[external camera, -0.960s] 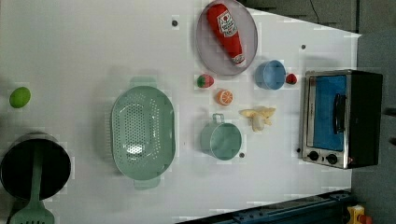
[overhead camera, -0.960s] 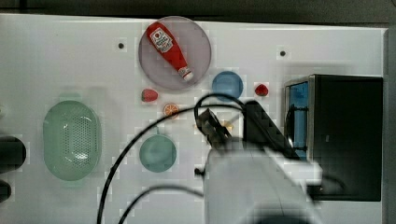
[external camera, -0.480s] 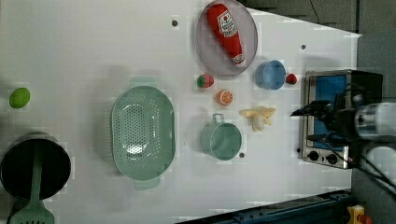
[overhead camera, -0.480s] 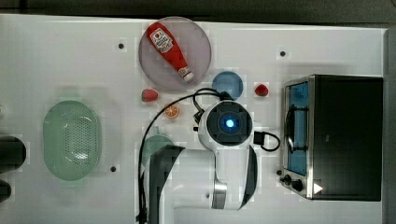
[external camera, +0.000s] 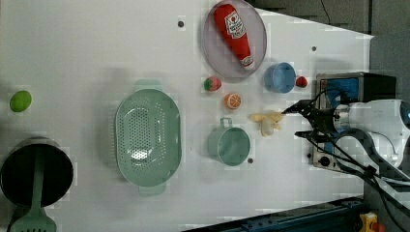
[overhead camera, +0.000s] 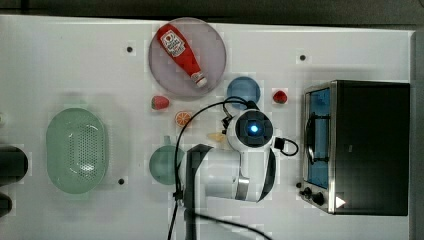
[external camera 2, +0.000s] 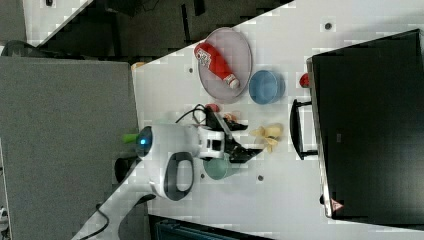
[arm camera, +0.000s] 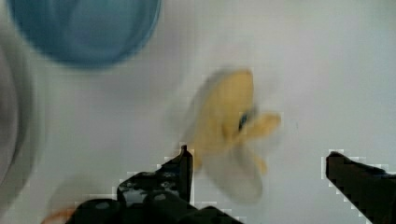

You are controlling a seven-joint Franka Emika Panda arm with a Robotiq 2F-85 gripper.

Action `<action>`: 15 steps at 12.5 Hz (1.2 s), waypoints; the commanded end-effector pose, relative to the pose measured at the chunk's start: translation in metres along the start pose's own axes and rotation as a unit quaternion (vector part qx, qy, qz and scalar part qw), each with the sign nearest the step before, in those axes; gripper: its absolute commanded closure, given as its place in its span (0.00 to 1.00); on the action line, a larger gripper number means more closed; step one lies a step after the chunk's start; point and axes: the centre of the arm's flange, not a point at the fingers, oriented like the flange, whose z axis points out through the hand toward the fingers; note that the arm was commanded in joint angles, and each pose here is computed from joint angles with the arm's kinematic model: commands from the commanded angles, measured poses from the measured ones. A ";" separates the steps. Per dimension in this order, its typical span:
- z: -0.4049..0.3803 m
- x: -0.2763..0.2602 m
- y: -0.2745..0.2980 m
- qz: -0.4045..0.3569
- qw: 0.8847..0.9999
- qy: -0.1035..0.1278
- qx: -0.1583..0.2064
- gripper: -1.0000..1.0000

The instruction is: Pick banana from table and place on oven.

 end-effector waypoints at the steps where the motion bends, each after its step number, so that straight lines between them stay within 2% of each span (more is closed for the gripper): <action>1: 0.009 -0.011 -0.001 -0.002 1.000 0.004 0.012 0.00; 4: 0.040 -0.014 0.003 -0.003 1.000 0.014 0.020 0.00; 5: 0.051 -0.015 0.005 -0.003 1.000 0.011 0.015 0.00; 6: 0.060 -0.016 0.006 -0.003 1.000 0.011 0.013 0.04; 9: 0.073 -0.015 0.006 -0.002 1.000 0.017 0.018 0.41; 12: 0.071 -0.013 0.005 -0.002 1.000 0.020 0.021 0.74; 15: 0.058 -0.011 0.001 -0.002 0.999 0.027 0.032 0.75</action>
